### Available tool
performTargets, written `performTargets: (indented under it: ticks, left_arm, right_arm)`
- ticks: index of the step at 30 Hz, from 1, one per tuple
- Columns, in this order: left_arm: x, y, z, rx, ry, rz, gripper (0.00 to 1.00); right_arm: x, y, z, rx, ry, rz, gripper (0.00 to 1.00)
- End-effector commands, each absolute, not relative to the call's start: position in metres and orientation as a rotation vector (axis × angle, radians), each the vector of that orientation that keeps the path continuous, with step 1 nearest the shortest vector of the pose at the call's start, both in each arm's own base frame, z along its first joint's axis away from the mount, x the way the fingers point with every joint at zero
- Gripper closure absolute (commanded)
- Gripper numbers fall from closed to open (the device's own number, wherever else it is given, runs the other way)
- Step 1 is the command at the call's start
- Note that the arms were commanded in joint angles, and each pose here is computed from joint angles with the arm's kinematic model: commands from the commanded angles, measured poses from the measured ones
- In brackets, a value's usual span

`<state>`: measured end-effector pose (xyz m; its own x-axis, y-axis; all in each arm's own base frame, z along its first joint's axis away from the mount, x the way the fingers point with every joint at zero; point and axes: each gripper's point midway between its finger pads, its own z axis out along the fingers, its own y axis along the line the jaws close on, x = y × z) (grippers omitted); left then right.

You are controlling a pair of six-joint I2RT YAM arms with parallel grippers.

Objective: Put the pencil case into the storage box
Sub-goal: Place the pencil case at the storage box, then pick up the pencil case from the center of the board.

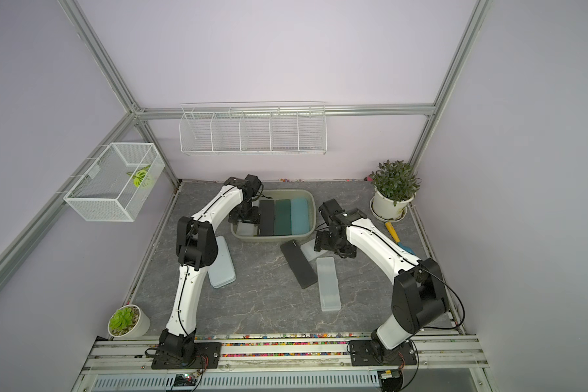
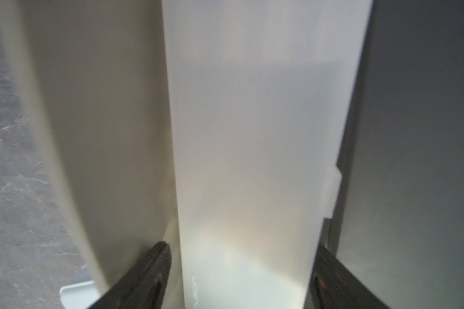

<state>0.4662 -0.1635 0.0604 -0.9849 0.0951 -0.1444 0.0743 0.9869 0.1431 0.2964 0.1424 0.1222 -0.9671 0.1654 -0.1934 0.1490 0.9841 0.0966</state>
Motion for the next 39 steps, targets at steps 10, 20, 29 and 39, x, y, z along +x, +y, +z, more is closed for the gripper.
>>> performTargets:
  ticks: [10,20,29,39]
  left_arm:
    - [0.47,-0.162,0.183,-0.064,2.717,0.04,0.15]
    - [0.429,-0.137,0.191,-0.167,2.717,0.053,0.14]
    - [0.406,-0.12,0.184,-0.183,2.752,0.108,0.14]
    - [0.398,-0.113,0.183,-0.188,2.759,0.136,0.13]
  right_arm:
    - [0.267,0.144,0.087,0.218,2.979,0.005,0.01]
    - [0.231,0.148,0.059,0.17,3.067,-0.058,0.01]
    - [0.206,0.147,0.038,0.155,3.138,-0.084,0.01]
    - [0.194,0.152,0.021,0.11,3.198,-0.07,0.01]
